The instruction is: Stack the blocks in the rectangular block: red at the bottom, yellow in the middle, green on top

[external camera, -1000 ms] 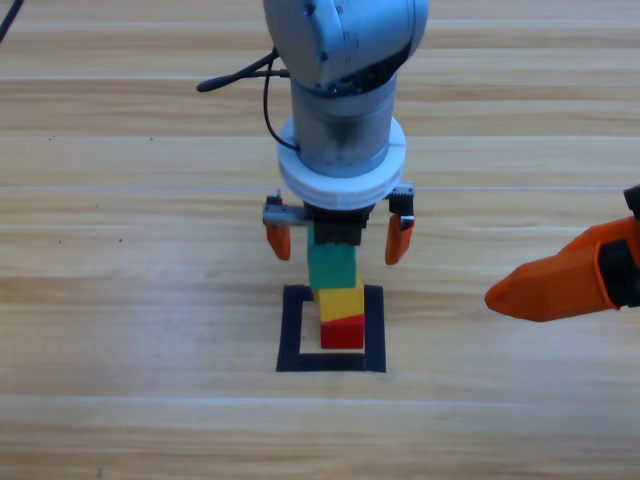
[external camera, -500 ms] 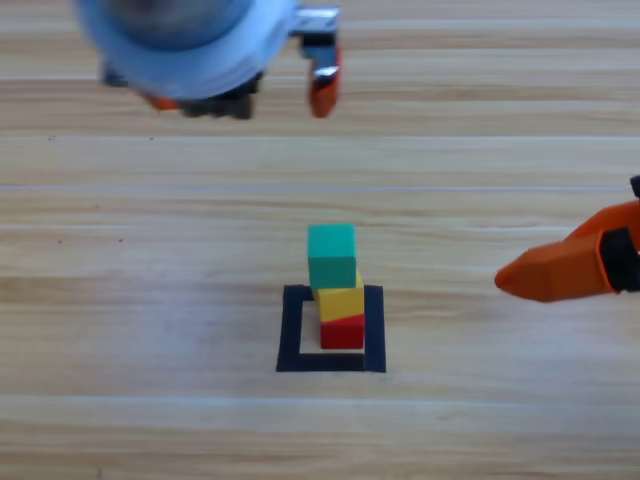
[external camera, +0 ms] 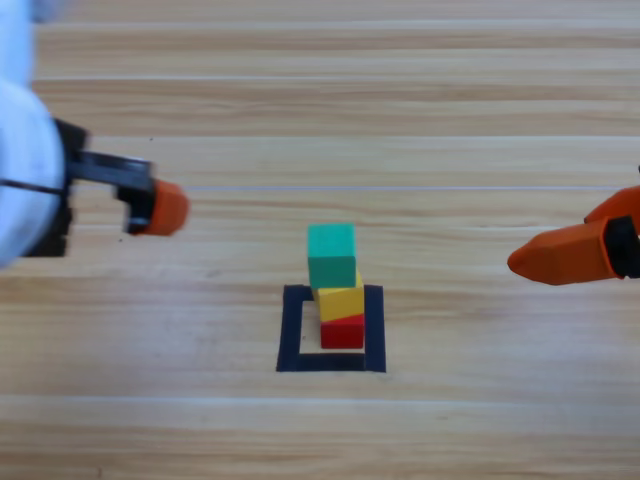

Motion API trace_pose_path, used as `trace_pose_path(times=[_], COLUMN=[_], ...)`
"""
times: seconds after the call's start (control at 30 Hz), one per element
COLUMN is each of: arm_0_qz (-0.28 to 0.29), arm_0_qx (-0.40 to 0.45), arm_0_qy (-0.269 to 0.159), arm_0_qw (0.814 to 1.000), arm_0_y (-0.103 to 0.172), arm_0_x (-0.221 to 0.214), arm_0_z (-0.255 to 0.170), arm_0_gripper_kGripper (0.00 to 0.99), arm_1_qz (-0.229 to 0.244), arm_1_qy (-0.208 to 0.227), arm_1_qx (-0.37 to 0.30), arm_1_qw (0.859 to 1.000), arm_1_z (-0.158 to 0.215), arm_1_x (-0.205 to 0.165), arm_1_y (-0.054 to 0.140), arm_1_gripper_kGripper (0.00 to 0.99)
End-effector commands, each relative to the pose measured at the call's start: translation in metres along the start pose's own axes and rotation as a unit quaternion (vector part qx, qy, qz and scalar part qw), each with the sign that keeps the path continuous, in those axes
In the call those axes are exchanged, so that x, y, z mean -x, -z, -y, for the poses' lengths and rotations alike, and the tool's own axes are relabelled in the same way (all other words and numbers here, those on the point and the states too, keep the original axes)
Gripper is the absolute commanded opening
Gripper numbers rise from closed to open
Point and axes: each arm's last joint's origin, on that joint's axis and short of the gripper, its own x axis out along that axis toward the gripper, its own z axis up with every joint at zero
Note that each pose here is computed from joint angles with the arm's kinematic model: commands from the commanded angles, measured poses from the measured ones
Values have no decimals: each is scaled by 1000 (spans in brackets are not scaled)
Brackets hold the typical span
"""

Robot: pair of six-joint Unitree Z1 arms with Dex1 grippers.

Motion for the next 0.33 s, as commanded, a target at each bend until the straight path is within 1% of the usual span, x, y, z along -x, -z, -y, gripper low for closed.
trace_pose_path(times=[0.03,0.33], arm_0_qz=[11,12], arm_0_qx=[-10,-12], arm_0_qy=[10,12], arm_0_qw=[1000,1000], arm_0_y=[12,20], arm_0_x=[1,-5], arm_0_z=[-10,-15], arm_0_gripper_kGripper=[990,990], arm_1_qz=[-13,-20], arm_1_qy=[4,6], arm_1_qx=[5,7], arm_1_qw=[1000,1000], arm_1_z=[1,1], arm_1_x=[-2,-6], arm_1_y=[4,5], arm_1_gripper_kGripper=[988,988])
